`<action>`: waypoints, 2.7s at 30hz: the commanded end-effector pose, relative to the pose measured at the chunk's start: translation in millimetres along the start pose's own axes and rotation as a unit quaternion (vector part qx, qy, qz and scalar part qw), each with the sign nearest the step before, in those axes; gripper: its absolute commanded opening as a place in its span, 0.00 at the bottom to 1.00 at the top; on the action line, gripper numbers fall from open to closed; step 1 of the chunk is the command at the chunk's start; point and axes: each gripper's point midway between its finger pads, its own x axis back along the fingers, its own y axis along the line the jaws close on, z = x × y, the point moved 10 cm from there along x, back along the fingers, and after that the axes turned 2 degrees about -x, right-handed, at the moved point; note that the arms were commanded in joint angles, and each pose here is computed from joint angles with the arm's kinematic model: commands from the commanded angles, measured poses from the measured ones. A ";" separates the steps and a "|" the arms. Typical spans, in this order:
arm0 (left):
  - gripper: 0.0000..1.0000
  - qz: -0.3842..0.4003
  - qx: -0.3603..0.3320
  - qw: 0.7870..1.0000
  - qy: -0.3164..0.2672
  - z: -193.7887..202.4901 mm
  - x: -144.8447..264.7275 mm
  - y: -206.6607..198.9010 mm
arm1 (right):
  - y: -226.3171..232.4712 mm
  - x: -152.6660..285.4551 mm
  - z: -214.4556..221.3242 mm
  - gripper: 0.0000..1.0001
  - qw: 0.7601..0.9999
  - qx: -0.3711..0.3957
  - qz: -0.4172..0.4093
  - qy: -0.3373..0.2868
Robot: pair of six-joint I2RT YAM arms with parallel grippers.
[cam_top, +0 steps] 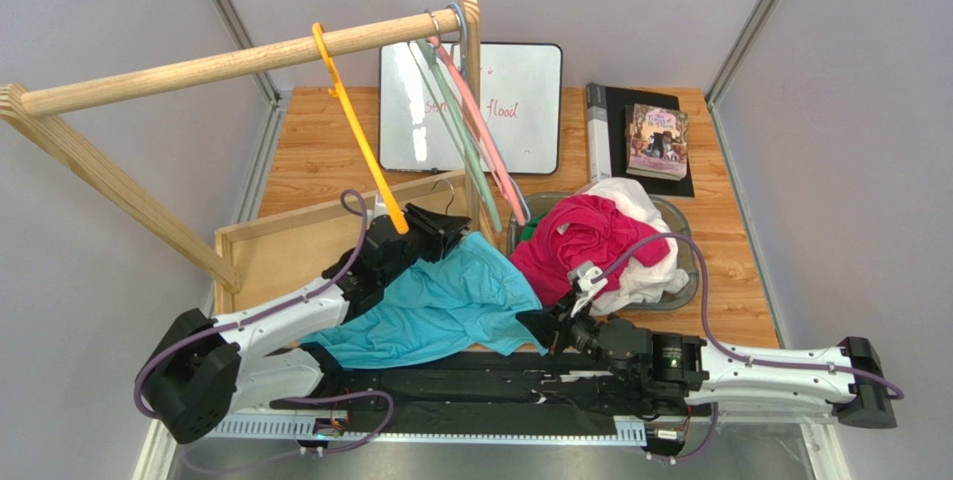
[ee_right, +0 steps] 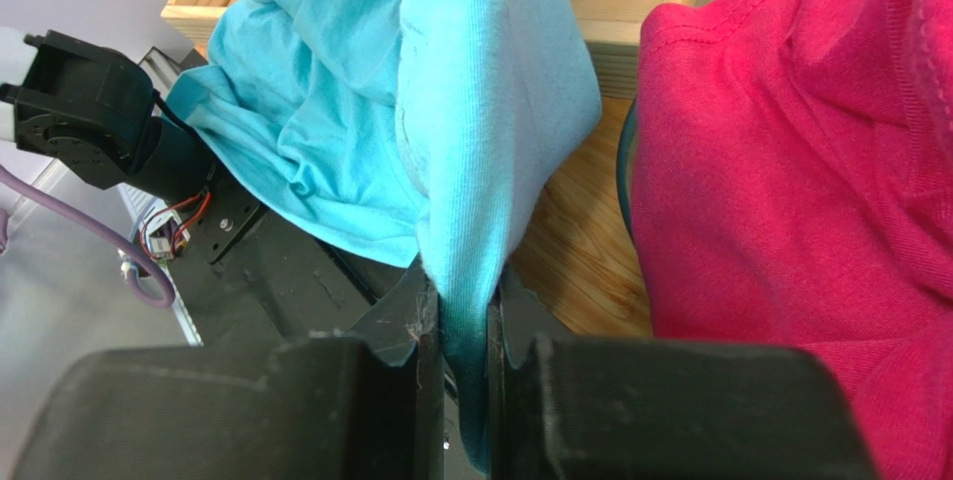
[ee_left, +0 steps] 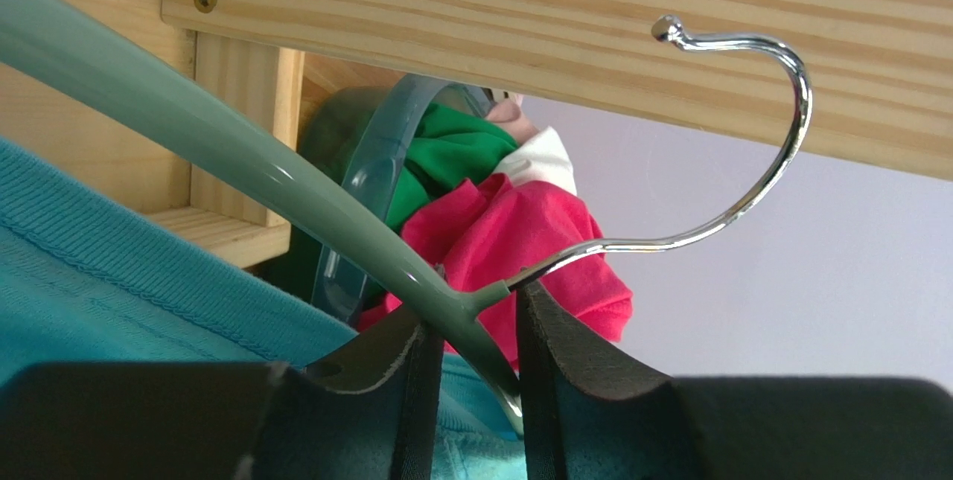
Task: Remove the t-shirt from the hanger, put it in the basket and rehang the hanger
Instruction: Pass the hanger from the right arm to the left, then remove the tshirt from the hanger
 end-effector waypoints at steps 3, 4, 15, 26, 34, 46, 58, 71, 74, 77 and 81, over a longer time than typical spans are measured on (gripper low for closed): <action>0.28 0.060 0.017 0.998 -0.023 -4.5 -8.2 -32.0 | 16.3 2.6 -15.8 0.00 0.998 0.004 -0.055 -0.011; 0.23 0.060 0.016 0.998 -0.027 -5.2 -8.6 -32.3 | 16.6 2.4 -15.7 0.00 0.998 0.006 -0.055 -0.008; 0.00 0.113 -0.070 0.987 -0.089 -23.5 61.4 -65.8 | 18.6 8.4 -17.2 0.64 0.997 0.029 -0.061 0.032; 0.00 0.136 -0.084 0.983 -0.088 -27.8 99.2 -77.5 | 38.9 -18.5 -19.9 0.80 0.993 0.085 -0.070 0.045; 0.00 0.158 -0.086 0.982 -0.064 -24.8 112.6 -82.0 | 42.4 -35.7 -18.5 0.97 0.993 0.102 -0.055 0.027; 0.00 0.179 -0.106 0.976 -0.069 -28.3 132.6 -100.6 | 47.2 -65.6 9.0 0.27 0.992 0.097 -0.023 0.073; 0.00 0.109 -0.167 0.952 -0.233 -59.4 149.9 -83.2 | 17.3 -11.5 -23.0 0.00 0.998 0.023 0.055 0.000; 0.00 0.142 -0.002 0.919 -0.367 -86.8 192.4 -67.9 | -33.1 25.8 -6.1 0.00 0.985 -0.113 0.071 -0.106; 0.00 0.174 0.010 0.919 -0.353 -84.9 197.2 -75.8 | -27.1 17.5 6.3 0.00 0.995 -0.062 0.016 -0.082; 0.00 0.183 0.001 0.931 -0.316 -78.4 196.5 -82.5 | -16.3 8.6 17.9 0.00 0.999 -0.033 -0.015 -0.028; 0.00 0.198 0.013 0.941 -0.275 -70.3 186.6 -85.9 | 9.9 -12.8 21.5 0.00 0.998 -0.013 -0.034 0.041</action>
